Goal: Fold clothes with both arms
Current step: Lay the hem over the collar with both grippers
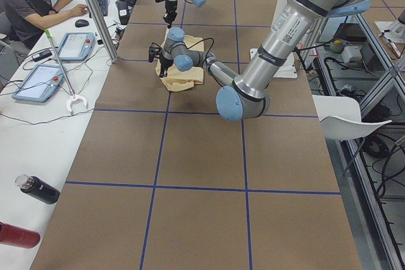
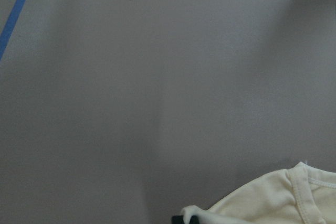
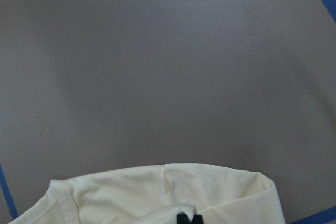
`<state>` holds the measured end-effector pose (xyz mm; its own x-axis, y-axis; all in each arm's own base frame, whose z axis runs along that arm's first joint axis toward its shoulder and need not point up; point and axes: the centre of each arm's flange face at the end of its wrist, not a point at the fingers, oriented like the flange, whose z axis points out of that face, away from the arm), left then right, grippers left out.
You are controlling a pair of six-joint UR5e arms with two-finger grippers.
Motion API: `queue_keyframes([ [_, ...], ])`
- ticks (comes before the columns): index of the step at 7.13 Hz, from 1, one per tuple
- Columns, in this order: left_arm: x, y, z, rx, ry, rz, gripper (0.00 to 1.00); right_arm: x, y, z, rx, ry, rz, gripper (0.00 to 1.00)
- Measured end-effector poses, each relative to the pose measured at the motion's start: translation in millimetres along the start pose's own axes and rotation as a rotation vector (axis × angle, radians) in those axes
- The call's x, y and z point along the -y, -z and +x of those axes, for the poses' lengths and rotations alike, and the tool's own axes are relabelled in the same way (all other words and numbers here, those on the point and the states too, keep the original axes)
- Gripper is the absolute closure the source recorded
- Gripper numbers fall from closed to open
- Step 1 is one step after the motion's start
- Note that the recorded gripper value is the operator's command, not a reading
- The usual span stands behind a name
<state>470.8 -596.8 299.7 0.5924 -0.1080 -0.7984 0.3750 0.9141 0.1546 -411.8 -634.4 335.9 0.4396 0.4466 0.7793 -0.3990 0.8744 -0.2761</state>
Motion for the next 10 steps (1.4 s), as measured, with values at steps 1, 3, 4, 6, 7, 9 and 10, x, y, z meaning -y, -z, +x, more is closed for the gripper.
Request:
queue_keyframes([
  [1,-0.5,0.6,2.8,-0.004,-0.001,-0.001,1.0,3.0,-5.6,-0.7,-0.008,-0.004,0.001,1.0],
  [3,-2.7,4.6,16.7,-0.021,-0.007,-0.001,1.0,6.6,-14.3,-5.5,-0.022,-0.008,0.002,1.0],
  [4,-7.9,5.1,25.3,-0.03,-0.014,-0.006,1.0,5.4,-14.4,-9.4,-0.02,-0.005,0.0,1.0],
  [6,-19.7,2.6,35.1,-0.037,-0.026,-0.019,1.0,-1.4,-12.2,-16.4,-0.01,0.005,-0.006,1.0],
  [7,-23.7,-0.1,35.2,-0.034,-0.028,-0.024,1.0,-6.0,-13.7,-17.4,-0.009,0.012,-0.011,1.0],
  [9,-25.8,-5.9,31.6,-0.023,-0.029,-0.029,0.02,-11.2,-18.0,-15.3,-0.005,0.037,-0.014,0.0],
  [10,-24.4,-7.1,30.2,-0.015,-0.029,-0.016,0.01,-11.8,-18.3,-15.6,-0.001,0.047,-0.01,0.0],
])
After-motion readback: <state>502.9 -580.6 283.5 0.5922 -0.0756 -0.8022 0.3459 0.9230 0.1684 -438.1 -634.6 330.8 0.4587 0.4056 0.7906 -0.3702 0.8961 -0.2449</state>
